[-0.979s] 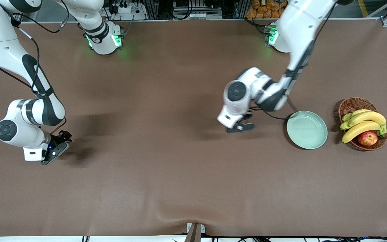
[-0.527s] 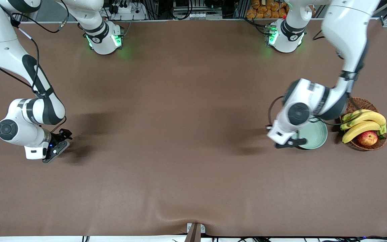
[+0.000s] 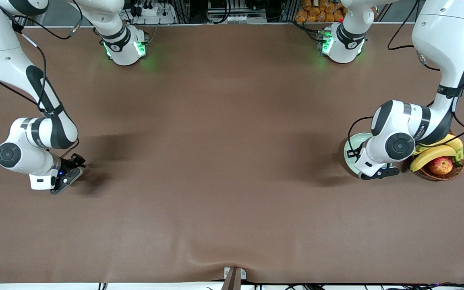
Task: Collect all strawberries into plate
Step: 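Place the strawberry on the green plate with the left gripper, then set the second strawberry mid-table with the right gripper while the left gripper returns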
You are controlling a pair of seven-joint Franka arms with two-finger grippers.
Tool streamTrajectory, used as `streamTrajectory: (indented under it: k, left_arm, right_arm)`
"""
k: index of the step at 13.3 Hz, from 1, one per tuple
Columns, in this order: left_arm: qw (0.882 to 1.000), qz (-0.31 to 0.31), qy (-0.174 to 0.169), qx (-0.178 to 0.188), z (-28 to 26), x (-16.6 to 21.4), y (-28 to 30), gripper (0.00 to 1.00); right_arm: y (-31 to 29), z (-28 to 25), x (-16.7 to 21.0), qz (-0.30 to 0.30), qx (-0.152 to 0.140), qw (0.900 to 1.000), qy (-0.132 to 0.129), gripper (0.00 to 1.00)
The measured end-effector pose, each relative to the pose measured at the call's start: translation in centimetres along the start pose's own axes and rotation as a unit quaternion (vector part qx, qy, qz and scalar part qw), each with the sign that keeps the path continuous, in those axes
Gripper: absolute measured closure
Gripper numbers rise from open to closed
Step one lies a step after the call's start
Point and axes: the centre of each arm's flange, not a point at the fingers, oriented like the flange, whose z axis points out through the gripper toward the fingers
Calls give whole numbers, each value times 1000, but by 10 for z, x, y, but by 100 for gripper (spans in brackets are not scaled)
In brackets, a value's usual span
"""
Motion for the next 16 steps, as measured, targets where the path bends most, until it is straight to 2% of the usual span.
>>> streamTrajectory:
  k: [3,4,6,9,11,12,14,16]
  left_arm:
    - [1000,5,-2,20,16,1,-15,68]
    - [1000,2,-2,19,19,3,-20,68]
    - [1000,-3,0,18,20,5,-28,56]
    - [1000,-17,12,13,9,13,-42,26]
    - [999,-24,31,9,-12,18,-49,6]
    - [999,-25,46,7,-28,19,-49,0]
    - [997,-24,71,8,-65,17,-44,0]
    - [997,-22,75,16,-97,10,-40,0]
  right_arm:
    - [0,0,0,0,0,1000,0,64]
    - [0,0,0,0,0,1000,0,67]
    - [0,0,0,0,1,1000,-1,67]
    - [-5,-7,9,-6,2,1000,2,67]
    - [-12,-23,28,-1,0,1000,11,67]
    - [-18,-31,42,2,-1,1000,16,67]
    - [-37,-47,77,13,-2,999,34,67]
    - [-65,-62,117,35,8,998,55,67]
